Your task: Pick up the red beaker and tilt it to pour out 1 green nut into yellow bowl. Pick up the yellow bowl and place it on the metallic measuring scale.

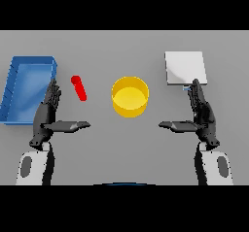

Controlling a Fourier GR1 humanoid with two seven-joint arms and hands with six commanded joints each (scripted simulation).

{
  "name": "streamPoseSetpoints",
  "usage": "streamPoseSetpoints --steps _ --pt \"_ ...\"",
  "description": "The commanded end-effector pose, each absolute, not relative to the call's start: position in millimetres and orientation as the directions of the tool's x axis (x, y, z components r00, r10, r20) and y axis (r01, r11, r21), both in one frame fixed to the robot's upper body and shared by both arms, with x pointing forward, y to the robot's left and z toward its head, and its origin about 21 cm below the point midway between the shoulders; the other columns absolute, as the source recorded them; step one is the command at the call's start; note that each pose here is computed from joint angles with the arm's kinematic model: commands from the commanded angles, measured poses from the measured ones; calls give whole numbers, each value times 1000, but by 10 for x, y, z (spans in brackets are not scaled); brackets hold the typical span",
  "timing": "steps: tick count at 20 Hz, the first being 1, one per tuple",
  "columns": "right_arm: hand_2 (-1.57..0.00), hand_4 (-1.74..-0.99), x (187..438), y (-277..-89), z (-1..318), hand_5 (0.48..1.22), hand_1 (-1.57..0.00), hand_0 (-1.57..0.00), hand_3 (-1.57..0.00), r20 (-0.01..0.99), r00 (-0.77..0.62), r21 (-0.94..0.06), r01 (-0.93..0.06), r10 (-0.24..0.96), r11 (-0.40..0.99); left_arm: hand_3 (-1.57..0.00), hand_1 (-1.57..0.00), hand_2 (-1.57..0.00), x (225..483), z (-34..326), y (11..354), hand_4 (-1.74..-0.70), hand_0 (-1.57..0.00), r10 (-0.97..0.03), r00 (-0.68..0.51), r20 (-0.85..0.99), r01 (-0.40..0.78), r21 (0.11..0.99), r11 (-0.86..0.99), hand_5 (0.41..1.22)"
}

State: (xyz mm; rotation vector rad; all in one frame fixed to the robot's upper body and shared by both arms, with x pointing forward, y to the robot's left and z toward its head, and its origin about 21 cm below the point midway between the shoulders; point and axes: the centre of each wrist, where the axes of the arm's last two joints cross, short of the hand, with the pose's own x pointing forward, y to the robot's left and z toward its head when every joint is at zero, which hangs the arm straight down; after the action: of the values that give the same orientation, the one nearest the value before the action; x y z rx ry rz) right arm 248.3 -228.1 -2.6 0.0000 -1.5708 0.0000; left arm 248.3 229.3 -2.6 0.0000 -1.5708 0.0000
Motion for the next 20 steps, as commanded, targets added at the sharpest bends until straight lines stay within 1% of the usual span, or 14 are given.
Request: streamPoseSetpoints --steps 1,6,7,8,10,11,12,13,14,17,18,19,20 --pt "1 -1167 2486 -2270 -26 599 1 1 1 1000 0 1 0 -1 1000 1 1 1 2474 -27 2309 -1151 1 0 -1 1000 -2 0 1000 599" --pt "1 -1167 2510 -2165 -47 599 1 1 1 1000 9 4 -2 -4 1000 1 1 1 2360 -37 2440 -1151 1 -5 -17 1000 -6 5 1000 599" --pt "1 -1167 2437 -2207 -8 599 1 1 1 985 -78 -157 6 157 988 1 1 1 2263 7 2505 -1151 1 -69 -37 997 17 69 997 599" --pt "1 -1163 2358 -2187 -24 595 1 1 1 964 -109 -241 11 241 970 1 1 1 2183 38 2509 -1156 1 -110 -45 993 41 112 993 599" --pt "1 -1160 2281 -2138 -18 591 1 1 1 939 -113 -326 13 326 945 1 1 1 2145 83 2487 -1161 1 -146 -29 989 62 148 987 599" --pt "1 -1159 2252 -2094 -6 590 1 1 1 935 -124 -335 11 333 942 1 1 1 2117 97 2483 -1163 1 -152 -20 988 69 153 986 599" --pt "1 -1162 2244 -2122 36 591 1 1 1 930 -129 -344 19 343 939 1 1 1 2103 139 2467 -1163 1 -161 -30 986 69 163 984 600" --pt "1 -1173 2228 -2097 27 593 1 1 1 936 -122 -331 13 330 943 1 1 1 2095 119 2474 -1164 1 -169 -16 985 75 170 983 602" --pt "1 -1183 2223 -2119 29 596 1 1 1 937 -118 -328 16 327 945 1 1 1 2107 133 2481 -1164 1 -178 -11 984 78 178 981 603" --pt "1 -1212 2237 -2078 39 607 1 1 1 952 -103 -290 -3 288 957 1 1 1 2185 95 2419 -1163 1 -202 -2 979 92 201 975 604" --pt "1 -1224 2244 -2096 46 611 1 1 1 953 -114 -283 -6 280 959 1 1 1 2235 46 2376 -1170 1 -207 11 978 96 205 974 605" --pt "1 -1230 2232 -2118 71 617 1 1 1 948 -125 -294 -4 292 956 1 1 1 2342 26 2333 -1191 1 -211 11 977 98 209 973 611" --pt "1 -1236 2234 -2117 69 623 1 1 1 945 -130 -303 -6 299 953 1 1 1 2383 -14 2330 -1208 1 -214 9 977 106 212 972 615"
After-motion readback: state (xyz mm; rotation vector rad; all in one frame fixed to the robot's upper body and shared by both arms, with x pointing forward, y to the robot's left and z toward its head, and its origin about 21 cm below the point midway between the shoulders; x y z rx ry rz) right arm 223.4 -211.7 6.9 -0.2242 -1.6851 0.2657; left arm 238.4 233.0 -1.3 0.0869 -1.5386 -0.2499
